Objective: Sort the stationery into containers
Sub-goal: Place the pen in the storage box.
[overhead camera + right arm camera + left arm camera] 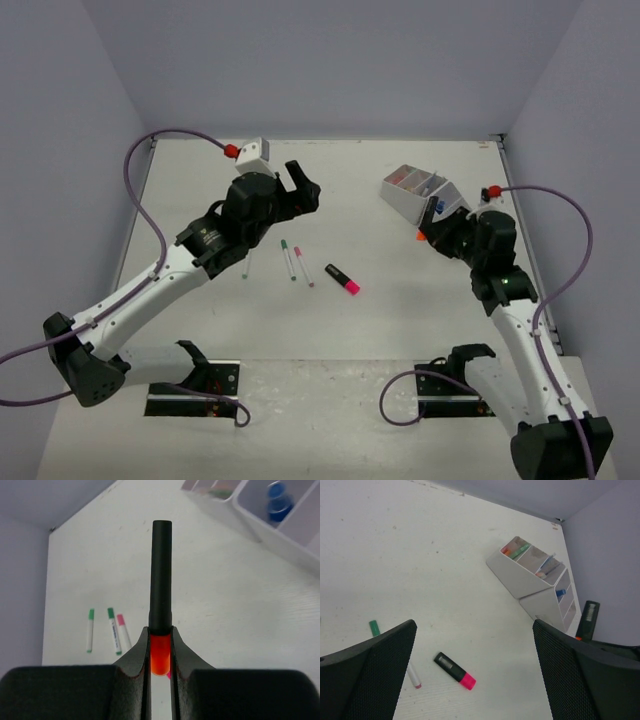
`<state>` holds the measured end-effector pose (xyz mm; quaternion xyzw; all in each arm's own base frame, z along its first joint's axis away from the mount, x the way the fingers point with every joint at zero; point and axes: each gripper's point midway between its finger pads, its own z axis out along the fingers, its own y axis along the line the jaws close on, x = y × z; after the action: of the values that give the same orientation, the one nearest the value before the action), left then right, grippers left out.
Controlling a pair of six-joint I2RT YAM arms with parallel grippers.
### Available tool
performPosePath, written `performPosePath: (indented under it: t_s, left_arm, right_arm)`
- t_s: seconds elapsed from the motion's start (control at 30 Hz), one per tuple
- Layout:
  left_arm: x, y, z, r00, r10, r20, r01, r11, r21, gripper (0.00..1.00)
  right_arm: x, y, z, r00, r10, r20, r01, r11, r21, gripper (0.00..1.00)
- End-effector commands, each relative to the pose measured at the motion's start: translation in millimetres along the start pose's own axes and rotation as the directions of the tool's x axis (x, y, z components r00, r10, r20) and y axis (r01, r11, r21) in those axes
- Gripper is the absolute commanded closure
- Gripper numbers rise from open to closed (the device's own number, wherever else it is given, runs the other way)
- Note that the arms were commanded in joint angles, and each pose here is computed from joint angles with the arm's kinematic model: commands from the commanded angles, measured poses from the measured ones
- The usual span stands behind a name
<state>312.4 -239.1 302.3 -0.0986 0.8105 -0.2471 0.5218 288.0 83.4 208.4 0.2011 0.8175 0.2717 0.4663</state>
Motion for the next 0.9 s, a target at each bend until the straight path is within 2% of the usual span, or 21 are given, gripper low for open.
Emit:
performPosePath:
  t_s: [0.0,0.17,0.37,0.53,0.87]
  left_arm:
    - [12,17,-8,0.996,0.085,-0.031,-0.085,0.996,-0.019,0.0]
    - [18,22,-14,0.992,0.113,-0.047,-0.114,0.994,-0.003,0.0]
    - [31,27,-14,0.987,0.141,-0.079,-0.14,0.99,0.014,0.0]
    - [41,35,-11,0.983,0.16,-0.095,-0.161,0.987,0.005,0.0]
    - [61,36,-4,0.973,0.174,-0.154,-0.172,0.985,0.027,0.0]
  right_arm:
    - [-11,-50,1,0.998,0.062,0.007,-0.062,0.986,0.157,1.0]
    - [-36,-70,11,0.998,0.065,0.005,-0.065,0.973,0.223,1.0]
    - [-63,-81,23,0.994,0.106,-0.03,-0.097,0.971,0.218,1.0]
    - [-66,-82,36,0.989,0.121,-0.081,-0.102,0.974,0.202,1.0]
    - [-45,-102,53,0.973,0.167,-0.158,-0.126,0.962,0.243,1.0]
